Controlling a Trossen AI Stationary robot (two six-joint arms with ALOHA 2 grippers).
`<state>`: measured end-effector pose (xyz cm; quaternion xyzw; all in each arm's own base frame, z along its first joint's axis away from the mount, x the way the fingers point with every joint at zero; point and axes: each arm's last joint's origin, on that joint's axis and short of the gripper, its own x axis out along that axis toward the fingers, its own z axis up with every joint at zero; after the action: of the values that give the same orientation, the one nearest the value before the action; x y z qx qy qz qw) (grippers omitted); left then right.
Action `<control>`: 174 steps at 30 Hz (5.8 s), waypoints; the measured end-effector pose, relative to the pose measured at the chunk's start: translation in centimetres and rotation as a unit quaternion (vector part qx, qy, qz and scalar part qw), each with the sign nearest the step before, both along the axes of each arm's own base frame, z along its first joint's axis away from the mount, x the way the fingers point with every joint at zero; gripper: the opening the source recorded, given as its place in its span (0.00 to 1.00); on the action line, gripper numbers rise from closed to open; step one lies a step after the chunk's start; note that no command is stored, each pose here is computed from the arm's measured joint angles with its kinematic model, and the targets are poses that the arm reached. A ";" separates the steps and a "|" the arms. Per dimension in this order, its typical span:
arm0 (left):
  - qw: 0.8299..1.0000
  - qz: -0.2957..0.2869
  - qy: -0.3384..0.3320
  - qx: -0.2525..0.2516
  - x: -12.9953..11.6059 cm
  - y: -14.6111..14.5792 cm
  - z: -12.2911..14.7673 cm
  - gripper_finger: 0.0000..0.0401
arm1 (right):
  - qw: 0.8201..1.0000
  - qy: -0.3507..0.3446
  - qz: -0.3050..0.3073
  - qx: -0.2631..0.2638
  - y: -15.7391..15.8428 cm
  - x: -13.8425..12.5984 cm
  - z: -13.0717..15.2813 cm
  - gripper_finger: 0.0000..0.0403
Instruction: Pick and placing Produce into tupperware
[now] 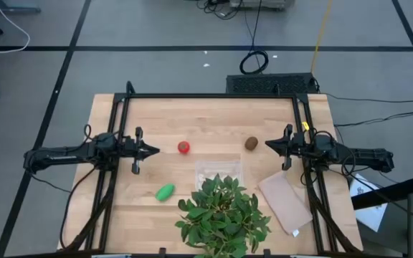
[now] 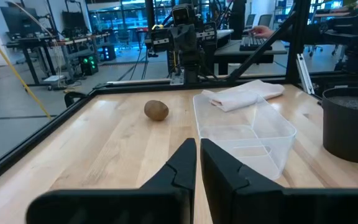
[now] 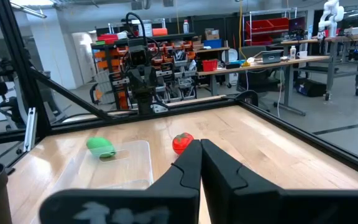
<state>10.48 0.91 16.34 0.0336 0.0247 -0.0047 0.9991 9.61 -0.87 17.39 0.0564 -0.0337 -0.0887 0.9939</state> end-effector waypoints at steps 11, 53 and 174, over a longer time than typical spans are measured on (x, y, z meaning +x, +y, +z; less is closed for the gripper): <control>1.000 0.000 0.000 0.000 0.0 0.0 0.0 0.07 | 1.000 0.000 0.000 0.000 0.0 0.0 0.0 0.00; 1.000 0.000 0.000 0.000 0.0 0.0 0.0 0.07 | 1.000 0.000 0.000 0.000 0.0 0.0 0.0 0.00; 0.931 0.082 0.314 -0.169 6.6 -8.6 12.8 0.66 | 0.998 0.001 -0.009 -0.061 0.0 0.0 0.2 0.00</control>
<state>17.03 -7.66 29.13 -0.1407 0.3382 0.0630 0.9284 9.59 -0.90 17.59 -0.0043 -0.0387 -0.0952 0.9947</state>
